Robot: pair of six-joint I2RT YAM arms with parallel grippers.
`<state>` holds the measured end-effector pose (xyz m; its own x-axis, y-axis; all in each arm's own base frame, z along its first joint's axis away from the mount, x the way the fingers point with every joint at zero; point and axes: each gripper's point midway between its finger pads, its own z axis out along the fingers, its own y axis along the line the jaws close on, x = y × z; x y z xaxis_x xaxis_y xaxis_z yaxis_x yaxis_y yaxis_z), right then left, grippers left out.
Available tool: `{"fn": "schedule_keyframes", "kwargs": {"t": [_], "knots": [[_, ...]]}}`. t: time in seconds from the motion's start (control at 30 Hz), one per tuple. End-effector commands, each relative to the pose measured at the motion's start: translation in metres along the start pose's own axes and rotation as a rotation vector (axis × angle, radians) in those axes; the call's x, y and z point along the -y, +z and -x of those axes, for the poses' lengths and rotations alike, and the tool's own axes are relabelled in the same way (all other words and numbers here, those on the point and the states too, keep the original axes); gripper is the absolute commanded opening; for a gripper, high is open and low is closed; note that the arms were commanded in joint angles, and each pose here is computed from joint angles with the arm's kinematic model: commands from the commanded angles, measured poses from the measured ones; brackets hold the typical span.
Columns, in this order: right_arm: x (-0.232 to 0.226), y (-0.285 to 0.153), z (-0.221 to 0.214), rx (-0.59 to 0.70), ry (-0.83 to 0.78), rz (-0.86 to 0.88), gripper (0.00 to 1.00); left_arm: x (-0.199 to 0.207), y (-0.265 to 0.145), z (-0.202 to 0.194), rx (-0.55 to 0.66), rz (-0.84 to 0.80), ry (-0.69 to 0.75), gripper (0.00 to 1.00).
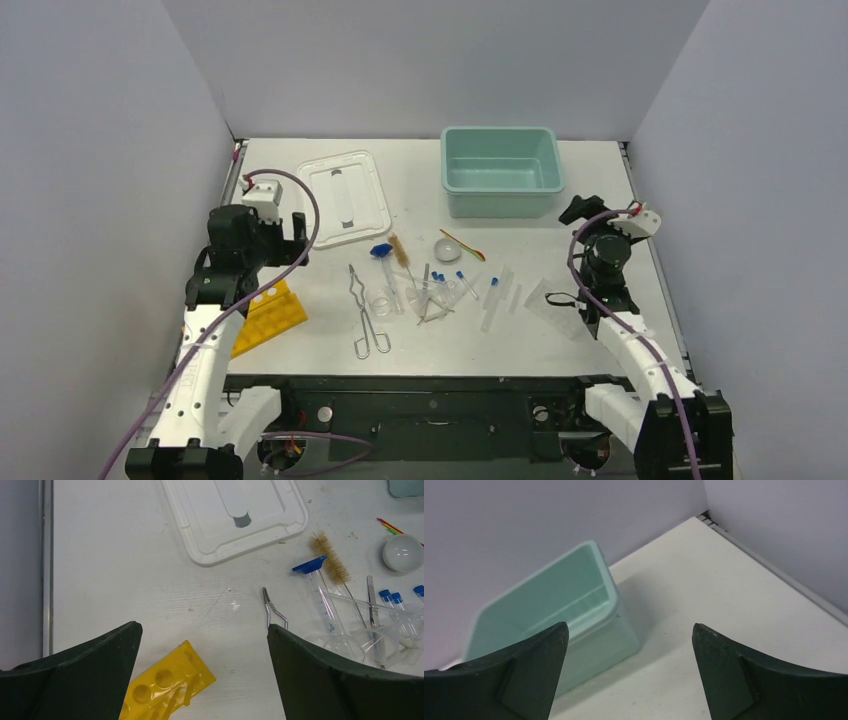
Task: Organize the chemistry lab equipment
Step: Move the test tube rack to the center of the board.
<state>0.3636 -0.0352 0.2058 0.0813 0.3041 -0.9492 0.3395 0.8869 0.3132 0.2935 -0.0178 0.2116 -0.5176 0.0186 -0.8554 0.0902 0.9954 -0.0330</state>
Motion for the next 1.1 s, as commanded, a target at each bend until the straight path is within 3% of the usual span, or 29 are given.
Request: {"fn": "schedule_keyframes", "kwargs": {"t": [0.0, 0.17, 0.33, 0.47, 0.63, 0.77, 0.87, 1.07], "knots": [[-0.042, -0.015, 0.027, -0.069, 0.384, 0.109, 0.89, -0.009, -0.019, 0.016, -0.034, 0.053, -0.012, 0.97], [-0.098, -0.035, 0.021, -0.155, 0.379, 0.393, 0.89, -0.016, -0.022, 0.034, -0.052, 0.083, -0.09, 0.97], [-0.13, -0.059, -0.002, -0.232, 0.032, 0.339, 0.84, -0.025, -0.012, 0.037, -0.133, 0.119, -0.112, 0.97], [-0.168, -0.094, -0.022, -0.283, -0.124, 0.384, 0.8, -0.041, -0.006, 0.017, -0.241, 0.173, -0.109, 0.97], [-0.222, -0.153, -0.051, -0.329, -0.283, 0.515, 0.76, -0.056, -0.023, -0.012, -0.383, 0.106, 0.059, 0.96], [-0.241, -0.174, -0.076, -0.359, -0.375, 0.549, 0.73, -0.084, -0.043, -0.03, -0.461, 0.178, 0.189, 0.97], [-0.247, -0.187, -0.094, -0.39, -0.402, 0.575, 0.69, -0.097, -0.057, -0.044, -0.505, 0.236, 0.202, 0.99], [-0.25, -0.209, -0.111, -0.4, -0.423, 0.602, 0.66, -0.109, -0.07, -0.092, -0.643, 0.306, 0.09, 0.78]]}}
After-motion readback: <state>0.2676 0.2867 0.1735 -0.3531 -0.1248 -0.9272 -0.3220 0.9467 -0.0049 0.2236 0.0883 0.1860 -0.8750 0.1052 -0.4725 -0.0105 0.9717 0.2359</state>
